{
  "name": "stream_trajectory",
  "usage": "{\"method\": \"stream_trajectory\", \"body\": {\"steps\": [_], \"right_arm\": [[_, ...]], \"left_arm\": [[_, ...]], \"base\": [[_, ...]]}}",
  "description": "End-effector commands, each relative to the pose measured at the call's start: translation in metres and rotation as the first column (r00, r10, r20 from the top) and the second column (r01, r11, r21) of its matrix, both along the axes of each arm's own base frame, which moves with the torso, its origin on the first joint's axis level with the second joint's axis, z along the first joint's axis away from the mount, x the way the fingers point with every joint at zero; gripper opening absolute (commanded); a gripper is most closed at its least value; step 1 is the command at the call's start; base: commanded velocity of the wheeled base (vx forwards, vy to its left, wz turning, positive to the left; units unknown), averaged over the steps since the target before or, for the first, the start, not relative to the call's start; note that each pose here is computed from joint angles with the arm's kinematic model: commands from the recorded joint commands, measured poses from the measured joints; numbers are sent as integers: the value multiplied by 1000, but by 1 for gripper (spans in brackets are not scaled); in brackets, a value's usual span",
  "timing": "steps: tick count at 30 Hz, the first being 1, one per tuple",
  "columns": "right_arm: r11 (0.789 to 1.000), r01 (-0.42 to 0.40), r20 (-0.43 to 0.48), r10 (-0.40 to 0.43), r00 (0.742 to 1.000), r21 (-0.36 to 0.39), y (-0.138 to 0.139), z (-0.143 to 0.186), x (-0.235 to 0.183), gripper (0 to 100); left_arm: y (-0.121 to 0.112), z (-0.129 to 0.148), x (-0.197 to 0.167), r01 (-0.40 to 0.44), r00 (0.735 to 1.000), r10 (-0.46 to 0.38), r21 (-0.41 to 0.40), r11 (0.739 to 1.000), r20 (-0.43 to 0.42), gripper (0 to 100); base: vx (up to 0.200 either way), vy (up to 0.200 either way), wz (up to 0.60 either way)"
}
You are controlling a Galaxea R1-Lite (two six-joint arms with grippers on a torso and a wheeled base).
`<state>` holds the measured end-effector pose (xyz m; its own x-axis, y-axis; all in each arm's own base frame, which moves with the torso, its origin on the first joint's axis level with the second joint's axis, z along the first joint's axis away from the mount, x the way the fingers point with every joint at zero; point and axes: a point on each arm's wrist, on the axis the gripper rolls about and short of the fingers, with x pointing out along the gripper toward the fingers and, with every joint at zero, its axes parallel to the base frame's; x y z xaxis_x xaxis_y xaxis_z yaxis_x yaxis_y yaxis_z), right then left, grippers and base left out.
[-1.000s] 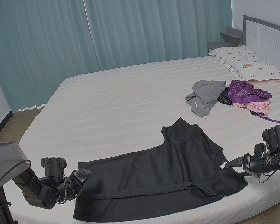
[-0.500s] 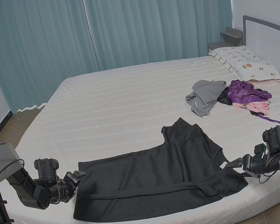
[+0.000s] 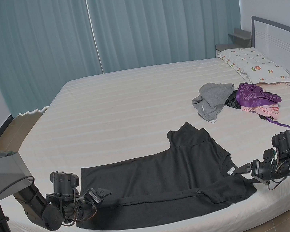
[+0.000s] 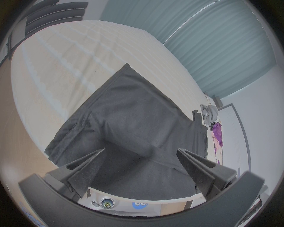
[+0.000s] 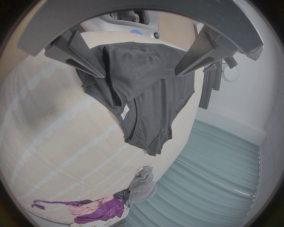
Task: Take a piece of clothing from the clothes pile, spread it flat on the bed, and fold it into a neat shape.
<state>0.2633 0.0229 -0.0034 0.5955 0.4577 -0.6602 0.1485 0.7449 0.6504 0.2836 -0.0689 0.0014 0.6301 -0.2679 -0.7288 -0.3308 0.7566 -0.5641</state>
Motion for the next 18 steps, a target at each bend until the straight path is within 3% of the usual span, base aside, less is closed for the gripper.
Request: {"method": "stream_trajectory", "body": {"steps": [1,10,18], "right_arm": [[1000,-1,-2,1,1000,0,0,0,0,100],[1000,-4,0,4,1000,-1,0,0,0,100],[1000,-23,-4,23,1000,1,6,-1,0,100]], "left_arm": [[-11,1,-9,38,999,-38,9,999,-7,100],[-25,-3,-18,87,996,-86,32,996,-25,100],[-29,-19,-4,74,997,-71,84,994,-35,100]], "base": [[0,0,0],[0,0,0],[0,0,0]]}}
